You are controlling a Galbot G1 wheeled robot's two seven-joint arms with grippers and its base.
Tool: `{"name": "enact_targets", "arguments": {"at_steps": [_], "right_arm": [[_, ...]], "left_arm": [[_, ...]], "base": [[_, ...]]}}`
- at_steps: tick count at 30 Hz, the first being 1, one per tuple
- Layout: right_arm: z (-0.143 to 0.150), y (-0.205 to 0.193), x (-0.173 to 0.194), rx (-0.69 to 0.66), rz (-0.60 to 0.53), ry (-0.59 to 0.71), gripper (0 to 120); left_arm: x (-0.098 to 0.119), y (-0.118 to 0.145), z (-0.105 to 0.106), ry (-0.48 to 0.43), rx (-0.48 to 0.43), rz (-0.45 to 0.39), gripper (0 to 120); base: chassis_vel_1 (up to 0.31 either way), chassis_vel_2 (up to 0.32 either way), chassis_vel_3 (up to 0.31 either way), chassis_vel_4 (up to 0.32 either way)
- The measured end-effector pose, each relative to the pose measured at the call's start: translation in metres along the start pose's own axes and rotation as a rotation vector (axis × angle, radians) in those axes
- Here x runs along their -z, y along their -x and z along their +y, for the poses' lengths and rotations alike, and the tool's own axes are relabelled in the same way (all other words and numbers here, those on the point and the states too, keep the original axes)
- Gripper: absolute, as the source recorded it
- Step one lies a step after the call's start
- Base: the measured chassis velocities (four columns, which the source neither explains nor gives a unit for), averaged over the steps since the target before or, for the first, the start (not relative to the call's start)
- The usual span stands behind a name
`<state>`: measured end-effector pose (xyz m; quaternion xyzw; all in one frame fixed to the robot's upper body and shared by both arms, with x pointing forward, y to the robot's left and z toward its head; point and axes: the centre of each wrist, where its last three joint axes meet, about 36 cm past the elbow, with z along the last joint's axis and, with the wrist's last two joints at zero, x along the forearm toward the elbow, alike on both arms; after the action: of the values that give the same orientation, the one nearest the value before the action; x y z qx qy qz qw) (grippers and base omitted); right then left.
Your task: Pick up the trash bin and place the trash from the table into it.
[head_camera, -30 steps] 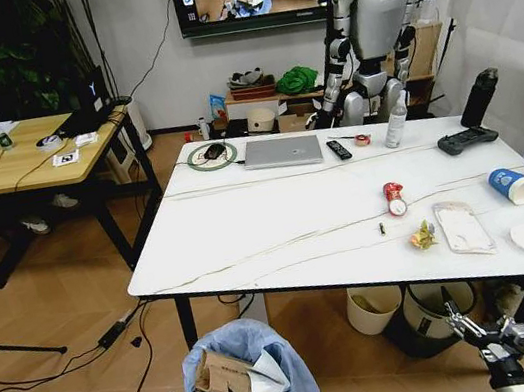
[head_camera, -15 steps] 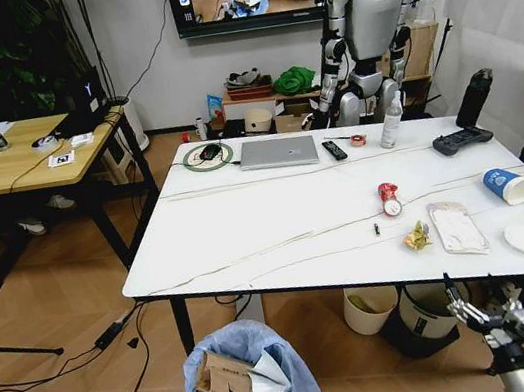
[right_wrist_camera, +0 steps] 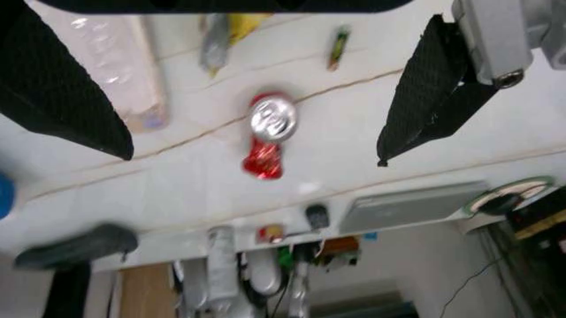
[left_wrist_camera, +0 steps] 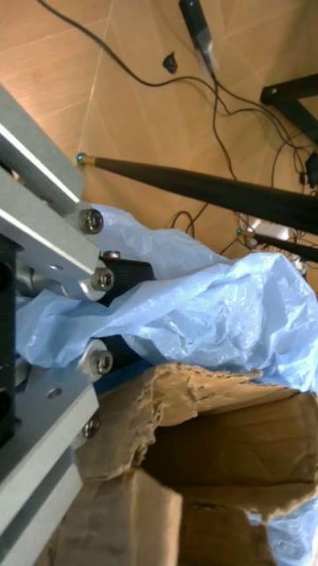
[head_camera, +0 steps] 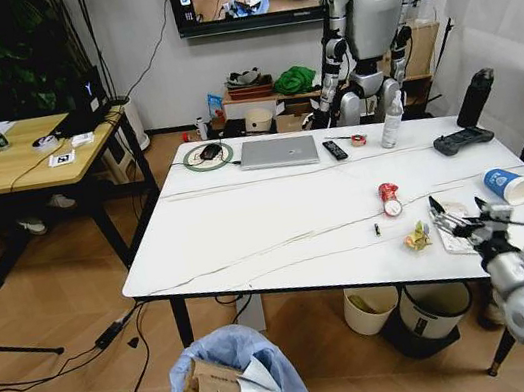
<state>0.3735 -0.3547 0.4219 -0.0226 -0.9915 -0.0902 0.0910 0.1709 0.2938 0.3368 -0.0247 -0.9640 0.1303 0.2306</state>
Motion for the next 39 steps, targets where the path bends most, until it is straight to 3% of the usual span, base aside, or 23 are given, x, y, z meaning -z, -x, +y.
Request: {"name": "enact_targets", "arguments": {"at_steps": [4,9,15,27,34,39], "right_arm": [[0.025,-0.018,0.000,0.046,0.103,0.057,100],[0.040,-0.027,-0.019,0.016,0.154,0.077,100],[0.036,-0.018,-0.043,-0.057,0.182,0.123,100],[0.021,0.007,-0.046,-0.085,0.155,0.162,98],[0.013,0.020,-0.052,-0.088,0.154,0.162,90],[0.008,0.024,-0.054,-0.088,0.151,0.155,72]], "left_arm": [[0.003,0.001,-0.001,0.002,0.004,-0.001,0],[0.003,0.004,-0.003,0.002,-0.001,0.000,0],[0.003,0.005,-0.004,-0.001,-0.004,0.001,0],[-0.001,0.003,-0.005,-0.005,0.006,0.004,0],[-0.002,0.002,-0.006,-0.008,0.010,0.003,0],[-0.002,0.001,-0.007,-0.009,0.013,0.000,0]], "base": [[0.000,0.000,0.000,0.000],[0.000,0.000,0.000,0.000],[0.000,0.000,0.000,0.000],[0.000,0.000,0.000,0.000],[0.000,0.000,0.000,0.000],[0.000,0.000,0.000,0.000]]}}
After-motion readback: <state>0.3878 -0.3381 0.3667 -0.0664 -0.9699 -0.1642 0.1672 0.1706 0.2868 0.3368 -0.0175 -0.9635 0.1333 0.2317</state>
